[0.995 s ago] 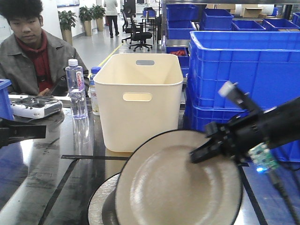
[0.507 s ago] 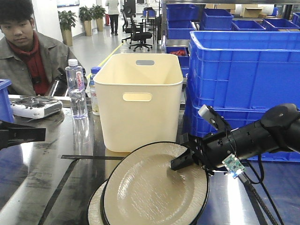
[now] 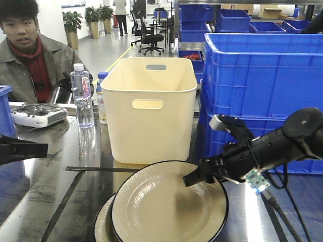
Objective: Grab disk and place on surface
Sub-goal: 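Lower the right gripper's plate onto the stack and open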
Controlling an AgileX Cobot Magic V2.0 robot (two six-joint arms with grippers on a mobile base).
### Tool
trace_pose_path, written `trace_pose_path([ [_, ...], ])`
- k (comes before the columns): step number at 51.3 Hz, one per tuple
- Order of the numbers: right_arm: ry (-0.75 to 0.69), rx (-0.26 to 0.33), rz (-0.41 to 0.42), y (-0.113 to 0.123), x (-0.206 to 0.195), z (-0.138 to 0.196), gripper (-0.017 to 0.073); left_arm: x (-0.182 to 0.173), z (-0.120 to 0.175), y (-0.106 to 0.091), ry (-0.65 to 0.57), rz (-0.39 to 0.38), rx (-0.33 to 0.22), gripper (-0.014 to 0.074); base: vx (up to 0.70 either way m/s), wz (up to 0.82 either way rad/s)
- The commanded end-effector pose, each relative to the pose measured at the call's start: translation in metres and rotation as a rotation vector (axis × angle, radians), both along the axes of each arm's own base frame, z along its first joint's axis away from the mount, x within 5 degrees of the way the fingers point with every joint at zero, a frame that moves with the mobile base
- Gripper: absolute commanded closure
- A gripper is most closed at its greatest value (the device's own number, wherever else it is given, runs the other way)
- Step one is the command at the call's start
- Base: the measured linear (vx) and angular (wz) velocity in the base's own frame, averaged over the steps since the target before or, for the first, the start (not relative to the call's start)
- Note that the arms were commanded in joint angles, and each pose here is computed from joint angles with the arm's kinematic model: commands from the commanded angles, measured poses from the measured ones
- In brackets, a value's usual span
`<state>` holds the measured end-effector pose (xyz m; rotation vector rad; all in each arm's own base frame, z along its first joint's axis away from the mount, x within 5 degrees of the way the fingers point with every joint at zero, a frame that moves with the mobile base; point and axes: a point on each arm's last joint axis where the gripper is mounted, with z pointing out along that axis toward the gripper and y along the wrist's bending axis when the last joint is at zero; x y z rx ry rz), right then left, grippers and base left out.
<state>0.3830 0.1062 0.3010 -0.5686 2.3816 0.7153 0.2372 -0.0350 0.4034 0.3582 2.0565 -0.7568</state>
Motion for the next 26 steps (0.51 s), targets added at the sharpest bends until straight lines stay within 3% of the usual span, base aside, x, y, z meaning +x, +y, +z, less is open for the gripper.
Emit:
trace_pose_path([
  [1,-0.226,-0.082,-0.069,-0.013,-0.006,0.046,-0.0046,-0.004,0.016,0.001,-0.048,0.045,-0.031,0.0601,0.0,0.0],
  [12,-0.298,-0.342,-0.285,-0.046,-0.022,0.073,0.0147,-0.002,0.01,0.008,-0.015,0.105,0.056,0.0601,0.0,0.0],
  [19,-0.229,-0.498,-0.479,-0.071,-0.045,0.088,0.042,0.0,0.003,0.018,0.024,0.199,0.141,0.0599,0.0,0.0],
  [23,-0.185,-0.551,-0.555,-0.08,-0.06,0.096,0.0578,0.001,0.0,0.025,0.043,0.259,0.203,0.0599,0.0,0.0],
  [26,-0.172,-0.566,-0.562,-0.083,-0.072,0.104,0.0575,0.002,-0.003,0.032,0.058,0.317,0.262,0.0596,0.0,0.0],
])
